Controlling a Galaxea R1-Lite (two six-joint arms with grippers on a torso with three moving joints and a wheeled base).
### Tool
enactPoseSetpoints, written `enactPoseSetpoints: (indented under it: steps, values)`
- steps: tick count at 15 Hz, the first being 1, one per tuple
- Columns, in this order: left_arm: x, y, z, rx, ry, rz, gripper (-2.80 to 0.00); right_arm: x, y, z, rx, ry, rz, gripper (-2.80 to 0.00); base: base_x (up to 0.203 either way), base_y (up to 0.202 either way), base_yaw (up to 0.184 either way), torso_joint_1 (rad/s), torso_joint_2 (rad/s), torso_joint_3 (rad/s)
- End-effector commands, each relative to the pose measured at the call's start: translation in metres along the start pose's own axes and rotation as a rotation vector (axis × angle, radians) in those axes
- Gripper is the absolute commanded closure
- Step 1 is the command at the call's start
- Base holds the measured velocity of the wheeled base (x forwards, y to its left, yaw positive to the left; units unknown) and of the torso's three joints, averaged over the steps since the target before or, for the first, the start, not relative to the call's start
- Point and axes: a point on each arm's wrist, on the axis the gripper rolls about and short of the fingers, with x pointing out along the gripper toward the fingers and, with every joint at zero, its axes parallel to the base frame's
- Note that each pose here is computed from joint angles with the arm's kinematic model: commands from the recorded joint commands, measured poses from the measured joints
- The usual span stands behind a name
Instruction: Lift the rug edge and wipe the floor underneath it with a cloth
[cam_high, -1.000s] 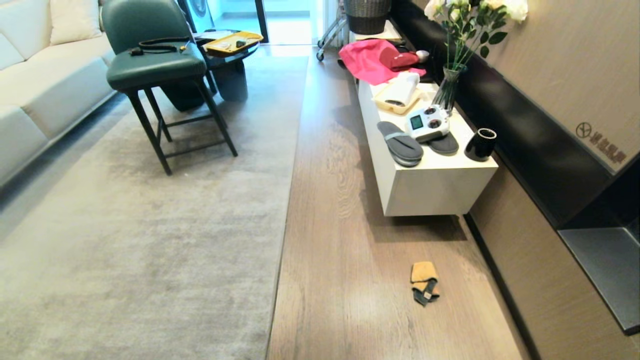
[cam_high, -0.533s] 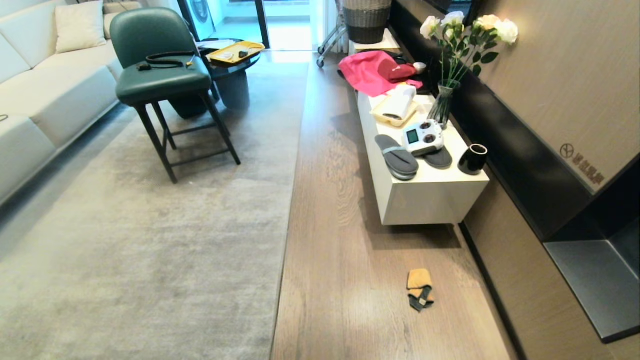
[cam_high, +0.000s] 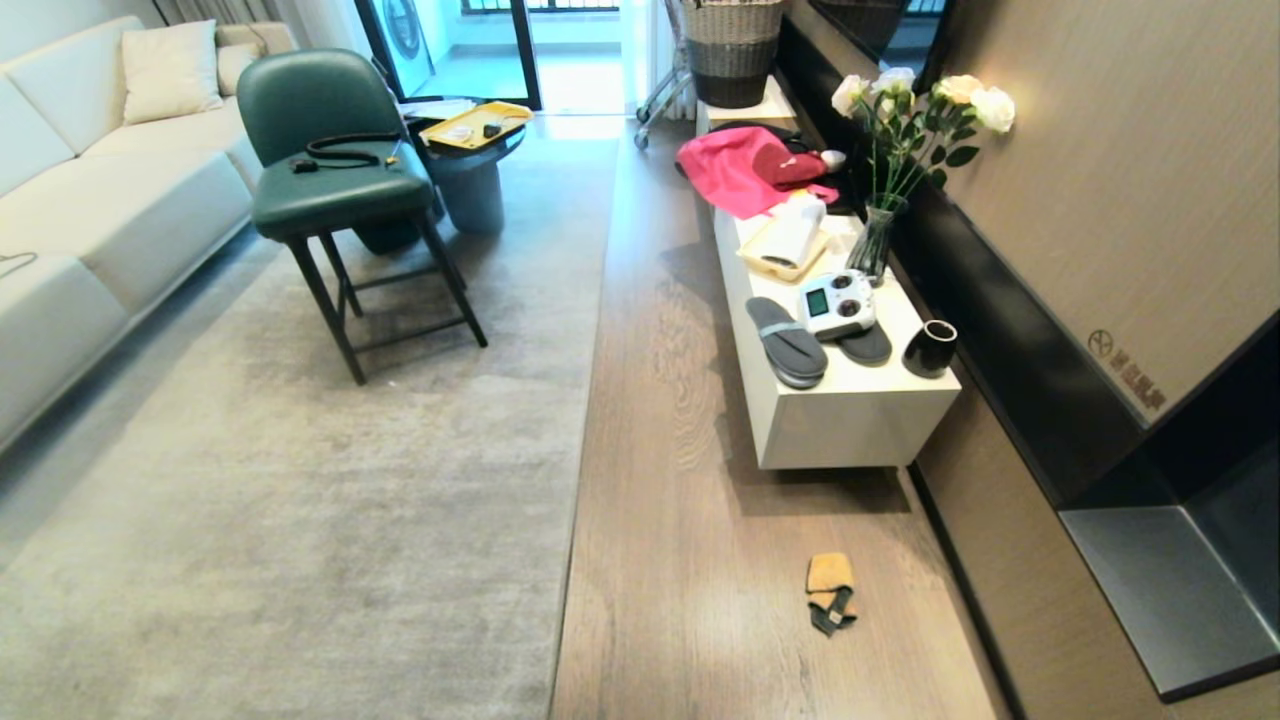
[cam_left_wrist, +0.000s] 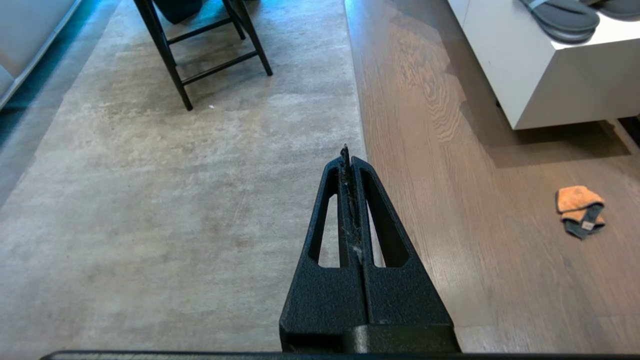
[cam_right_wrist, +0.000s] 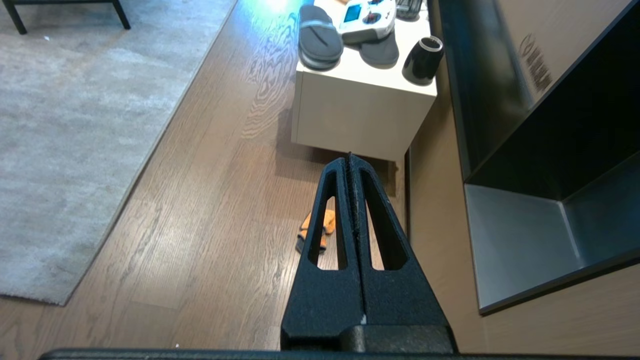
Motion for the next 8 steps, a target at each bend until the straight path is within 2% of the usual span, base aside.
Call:
enactPoseSetpoints:
  steps: [1, 8]
  values:
    - [0.0000, 0.0000, 0.0000, 0.001, 0.000, 0.001, 0.00, 0.0001, 0.0000, 0.0000, -0.002, 0.001, 0.001, 0.00, 0.000, 0.000, 0.000, 0.191, -0.55, -0.372]
    - [0.0000, 0.0000, 0.0000, 0.001, 0.000, 0.001, 0.00, 0.0001, 0.0000, 0.0000, 0.000, 0.001, 0.001, 0.00, 0.000, 0.000, 0.000, 0.220, -0.59, -0.365]
